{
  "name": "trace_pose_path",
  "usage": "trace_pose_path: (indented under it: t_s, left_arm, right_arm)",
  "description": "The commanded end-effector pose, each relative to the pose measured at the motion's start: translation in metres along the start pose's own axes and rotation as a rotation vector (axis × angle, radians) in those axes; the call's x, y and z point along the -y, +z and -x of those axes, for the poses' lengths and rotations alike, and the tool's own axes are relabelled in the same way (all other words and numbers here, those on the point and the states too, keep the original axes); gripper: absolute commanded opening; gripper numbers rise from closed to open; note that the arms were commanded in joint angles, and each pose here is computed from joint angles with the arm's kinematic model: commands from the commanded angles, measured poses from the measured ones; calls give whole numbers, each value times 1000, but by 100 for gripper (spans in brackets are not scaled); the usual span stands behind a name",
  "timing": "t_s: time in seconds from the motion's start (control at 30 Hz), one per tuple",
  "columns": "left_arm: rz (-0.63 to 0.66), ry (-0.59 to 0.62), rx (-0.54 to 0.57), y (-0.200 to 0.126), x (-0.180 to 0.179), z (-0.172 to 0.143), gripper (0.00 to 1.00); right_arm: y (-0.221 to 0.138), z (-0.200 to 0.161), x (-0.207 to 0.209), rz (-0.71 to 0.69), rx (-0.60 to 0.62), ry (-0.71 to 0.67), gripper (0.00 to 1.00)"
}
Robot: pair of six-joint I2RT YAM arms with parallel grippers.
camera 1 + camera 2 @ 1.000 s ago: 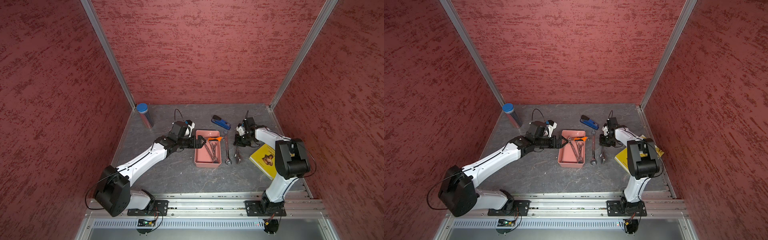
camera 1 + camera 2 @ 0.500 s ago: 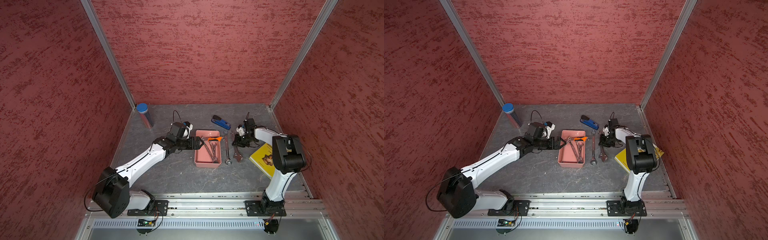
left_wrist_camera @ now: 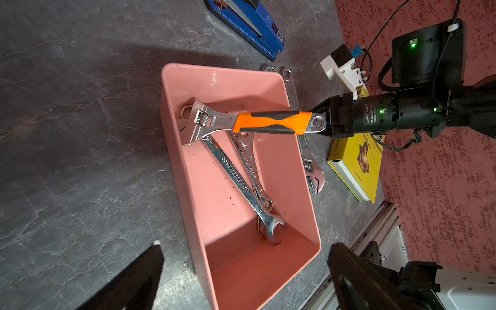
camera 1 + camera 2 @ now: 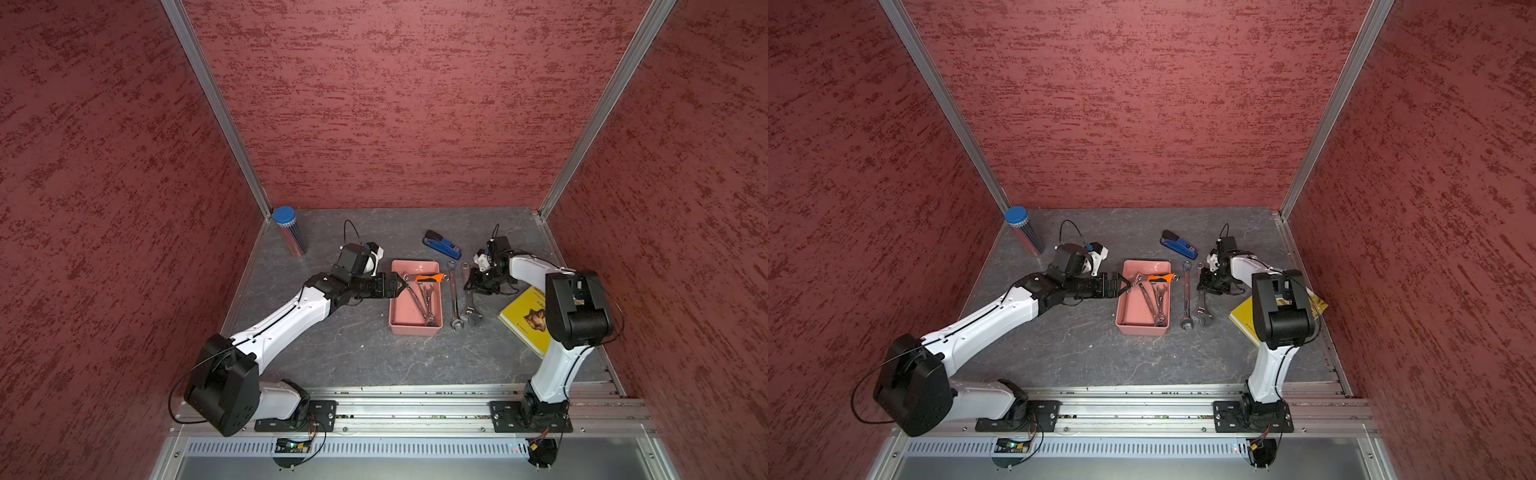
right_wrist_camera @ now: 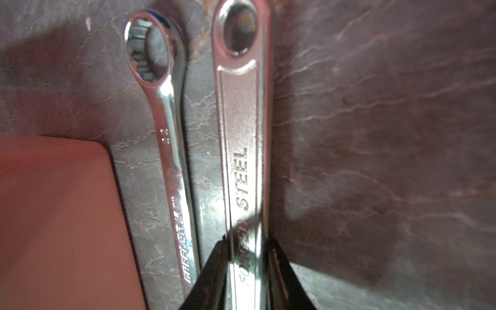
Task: Take out the wrench from the storage box
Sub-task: Place the wrench at the center of the board, then pick up the wrench from the storage box.
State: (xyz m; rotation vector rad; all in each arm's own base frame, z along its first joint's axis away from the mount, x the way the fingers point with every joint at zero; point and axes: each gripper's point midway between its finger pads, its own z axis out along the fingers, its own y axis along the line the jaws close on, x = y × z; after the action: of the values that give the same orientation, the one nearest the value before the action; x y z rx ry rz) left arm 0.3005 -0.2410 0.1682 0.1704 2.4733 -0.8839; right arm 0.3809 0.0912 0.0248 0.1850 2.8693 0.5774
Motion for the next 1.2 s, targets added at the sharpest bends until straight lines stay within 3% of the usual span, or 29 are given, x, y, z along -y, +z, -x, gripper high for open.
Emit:
trace_pose_path:
  t_s: [0.0, 0.2, 0.4, 0.6, 0.83, 1.17]
  left_arm:
    - [0, 14, 8, -5, 0, 3, 100]
    - [-3, 17, 7, -3, 1, 5, 100]
    - [0, 32, 14, -8, 3, 11, 100]
    - [8, 32, 33, -17, -4, 17, 100]
    - [19, 21, 54, -28, -14, 23, 100]
    - [17, 6, 63, -36, -17, 16, 100]
  right_arm:
    - [-18, 2, 16, -111, 24, 3, 30]
    - [-48, 17, -3, -71, 97, -32, 39]
    - [-100, 24, -44, 15, 200, -52, 42]
    - [-144, 10, -116, 122, 305, -292, 52]
    - [-132, -17, -191, 113, 288, -708, 57]
    - [-66, -16, -210, -89, 172, -1150, 59]
